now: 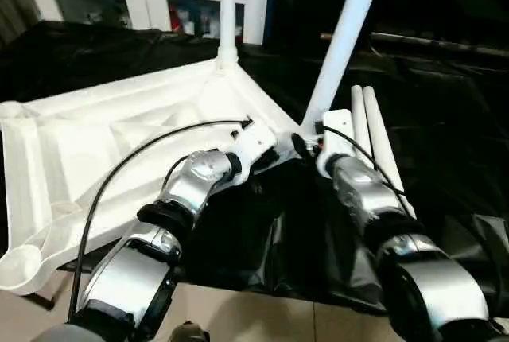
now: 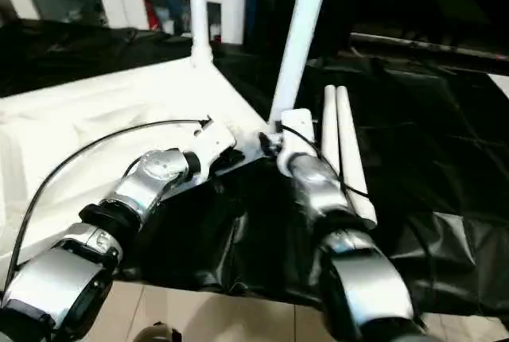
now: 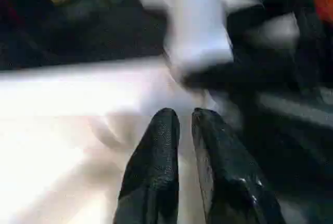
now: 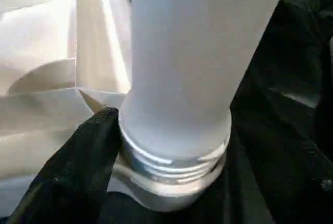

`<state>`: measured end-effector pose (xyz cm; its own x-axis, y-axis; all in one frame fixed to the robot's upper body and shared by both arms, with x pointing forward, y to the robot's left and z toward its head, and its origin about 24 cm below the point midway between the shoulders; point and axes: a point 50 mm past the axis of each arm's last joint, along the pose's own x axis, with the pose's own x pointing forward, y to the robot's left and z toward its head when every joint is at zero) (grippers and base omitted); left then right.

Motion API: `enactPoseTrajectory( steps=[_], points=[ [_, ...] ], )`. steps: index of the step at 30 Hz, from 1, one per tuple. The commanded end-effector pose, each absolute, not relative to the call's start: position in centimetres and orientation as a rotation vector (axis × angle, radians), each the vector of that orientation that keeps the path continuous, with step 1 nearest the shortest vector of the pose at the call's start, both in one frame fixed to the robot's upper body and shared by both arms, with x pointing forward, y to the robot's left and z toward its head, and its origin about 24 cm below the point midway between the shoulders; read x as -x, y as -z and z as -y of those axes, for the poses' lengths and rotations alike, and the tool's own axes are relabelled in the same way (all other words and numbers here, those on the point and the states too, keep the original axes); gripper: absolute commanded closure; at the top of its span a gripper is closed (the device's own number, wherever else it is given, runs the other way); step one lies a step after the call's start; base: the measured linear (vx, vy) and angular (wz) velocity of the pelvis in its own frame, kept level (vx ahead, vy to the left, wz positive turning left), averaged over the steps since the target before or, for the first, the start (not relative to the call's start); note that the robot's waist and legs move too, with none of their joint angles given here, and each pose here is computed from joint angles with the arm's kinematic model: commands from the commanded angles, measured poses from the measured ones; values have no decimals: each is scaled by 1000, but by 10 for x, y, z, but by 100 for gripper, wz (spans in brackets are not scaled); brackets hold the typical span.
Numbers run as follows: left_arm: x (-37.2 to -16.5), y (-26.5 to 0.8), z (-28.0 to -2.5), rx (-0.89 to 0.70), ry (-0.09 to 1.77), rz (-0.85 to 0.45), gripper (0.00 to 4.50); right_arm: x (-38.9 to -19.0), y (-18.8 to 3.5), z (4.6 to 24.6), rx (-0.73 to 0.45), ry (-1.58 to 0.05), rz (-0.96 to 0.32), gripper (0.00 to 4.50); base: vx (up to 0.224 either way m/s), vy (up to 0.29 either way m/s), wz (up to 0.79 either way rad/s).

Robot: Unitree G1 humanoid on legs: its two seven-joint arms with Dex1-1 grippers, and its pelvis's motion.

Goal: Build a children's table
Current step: Rotate leg to tighten, then rotate table base

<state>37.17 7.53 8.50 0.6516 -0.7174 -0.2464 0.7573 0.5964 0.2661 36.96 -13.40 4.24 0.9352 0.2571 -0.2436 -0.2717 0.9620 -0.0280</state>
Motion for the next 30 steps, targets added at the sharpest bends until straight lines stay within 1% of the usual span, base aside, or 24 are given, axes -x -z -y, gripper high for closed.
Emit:
enactPoseTrajectory(
  steps=[1,3,4,5,6,9,10,12,14,15,16,17,18,19,20,23,26,28,29,30],
  points=[
    [-377,-109,-74,-351,847,-23,348,-370,-48,138,89,-290,-217,65,0,0,0],
    [-380,-117,-85,-342,797,-9,343,-368,-49,135,95,-336,-219,65,0,0,0],
    [-384,-123,-99,-361,732,-1,343,-366,-49,130,107,-387,-228,65,0,0,0],
    [-386,-126,-107,-368,694,-1,330,-365,-50,128,123,-419,-230,65,0,0,0],
    [-386,-126,-107,-368,694,-1,305,-365,-50,128,123,-419,-230,65,0,0,0],
    [-389,-138,-156,-425,513,-27,305,-358,-52,118,177,-539,-220,65,0,0,0],
    [-388,-141,-166,-435,477,-31,305,-356,-54,117,185,-559,-211,65,0,0,0],
    [-386,-150,-203,-456,329,-48,305,-356,-68,117,174,-559,-111,65,0,0,0],
    [-381,-153,-235,-506,208,-87,305,-356,-80,120,153,-545,-42,65,0,0,0],
    [-378,-153,-246,-527,168,-111,305,-355,-83,121,153,-544,-27,65,0,0,0],
    [-377,-153,-249,-533,158,-117,305,-355,-84,121,153,-544,-23,65,0,0,0],
    [-368,-155,-273,-549,75,-165,305,-350,-90,123,164,-584,2,65,0,0,0],
    [-368,-155,-273,-549,73,-166,305,-350,-90,123,165,-586,2,65,0,0,0],
    [-361,-157,-287,-549,27,-196,305,-344,-92,125,172,-635,7,65,0,0,0],
    [-361,-157,-287,-549,27,-196,305,-344,-92,125,172,-635,7,65,0,0,0],
    [-350,-156,-301,-563,2,-246,305,-337,-91,131,175,-676,-16,65,0,0,0],
    [-336,-147,-310,-595,112,-364,305,-329,-90,142,223,-730,-51,65,0,0,0],
    [-333,-145,-311,-604,132,-392,305,-326,-91,143,229,-750,-53,65,0,0,0],
    [-328,-143,-312,-608,165,-428,305,-321,-94,144,244,-795,-41,65,0,0,0],
    [-328,-143,-312,-608,165,-428,305,-321,-94,144,244,-795,-41,65,0,0,0]
  ],
)
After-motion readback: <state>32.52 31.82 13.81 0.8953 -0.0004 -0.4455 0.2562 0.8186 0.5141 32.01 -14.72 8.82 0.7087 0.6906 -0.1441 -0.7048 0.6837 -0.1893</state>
